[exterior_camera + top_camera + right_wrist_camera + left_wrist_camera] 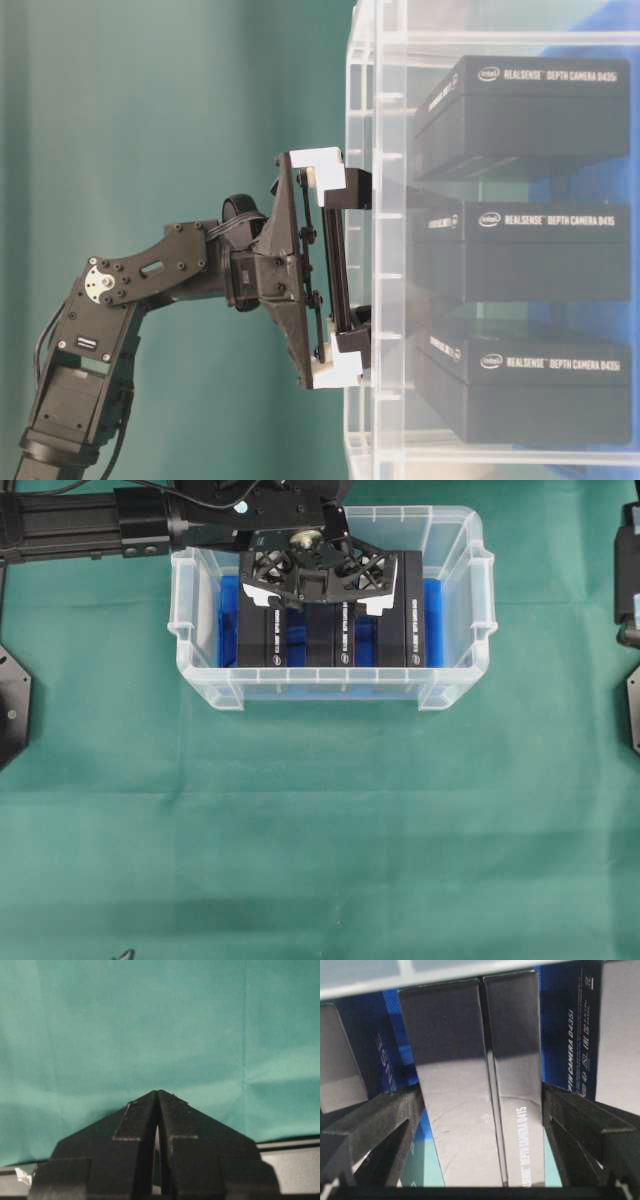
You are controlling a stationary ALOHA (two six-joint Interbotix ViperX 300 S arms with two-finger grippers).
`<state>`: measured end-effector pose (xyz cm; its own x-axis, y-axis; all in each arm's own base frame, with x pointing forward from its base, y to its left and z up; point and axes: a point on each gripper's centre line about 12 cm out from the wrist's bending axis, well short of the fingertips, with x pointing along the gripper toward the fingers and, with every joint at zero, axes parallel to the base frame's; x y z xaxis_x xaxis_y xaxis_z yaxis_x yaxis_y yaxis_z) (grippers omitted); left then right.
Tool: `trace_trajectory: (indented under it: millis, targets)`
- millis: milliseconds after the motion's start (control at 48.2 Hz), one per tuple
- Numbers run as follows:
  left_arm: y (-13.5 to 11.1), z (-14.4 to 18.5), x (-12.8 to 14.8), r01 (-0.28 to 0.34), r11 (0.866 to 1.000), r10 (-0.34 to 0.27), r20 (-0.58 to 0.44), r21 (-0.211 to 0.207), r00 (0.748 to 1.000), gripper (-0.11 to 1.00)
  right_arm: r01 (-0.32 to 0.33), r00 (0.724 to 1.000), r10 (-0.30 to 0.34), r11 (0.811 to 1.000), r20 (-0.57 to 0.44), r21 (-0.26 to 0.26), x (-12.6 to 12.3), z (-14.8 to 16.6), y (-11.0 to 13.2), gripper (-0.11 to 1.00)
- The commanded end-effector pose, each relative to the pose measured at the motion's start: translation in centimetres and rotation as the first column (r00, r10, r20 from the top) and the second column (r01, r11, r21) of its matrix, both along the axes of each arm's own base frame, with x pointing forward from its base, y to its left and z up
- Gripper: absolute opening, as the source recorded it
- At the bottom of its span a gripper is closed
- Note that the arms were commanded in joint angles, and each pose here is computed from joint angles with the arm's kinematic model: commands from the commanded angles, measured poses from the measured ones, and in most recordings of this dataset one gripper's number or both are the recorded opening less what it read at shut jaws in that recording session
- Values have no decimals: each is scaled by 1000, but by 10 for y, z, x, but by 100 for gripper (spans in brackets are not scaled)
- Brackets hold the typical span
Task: Take the box out of the case with the left arm.
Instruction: 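Lower the left gripper around the middle black boxes and close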
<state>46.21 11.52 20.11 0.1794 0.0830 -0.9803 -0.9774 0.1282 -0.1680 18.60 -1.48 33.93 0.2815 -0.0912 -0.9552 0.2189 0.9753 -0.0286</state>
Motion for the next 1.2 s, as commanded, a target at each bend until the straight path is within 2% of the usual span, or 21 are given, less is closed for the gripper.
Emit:
trace_trajectory:
  millis: [0, 207, 332, 436, 933, 1182]
  targets:
    - [1, 18, 0, -1, 1000, 1, 41, 13, 999, 88, 3, 1000, -3, 1000, 26, -3, 2, 7, -1, 2]
    - [2, 18, 0, -4, 1000, 3, 46, 14, 999, 85, 3, 1000, -3, 1000, 26, -11, 2, 7, -2, 2]
    - [1, 18, 1, -18, 1000, 18, 51, 1, 999, 63, 4, 1000, -4, 1000, 26, -14, 2, 7, -2, 2]
    - [1, 18, 1, -38, 999, 38, 53, -5, 998, 63, 4, 1000, -4, 1000, 26, -16, 2, 7, -2, 2]
    - [1, 23, 0, -39, 999, 39, 57, -5, 998, 63, 7, 1000, -6, 999, 27, -31, 2, 8, -4, 2]
    - [-1, 47, -5, -47, 999, 47, 70, -5, 996, 63, 6, 1000, -5, 999, 28, -31, 2, 8, -4, 2]
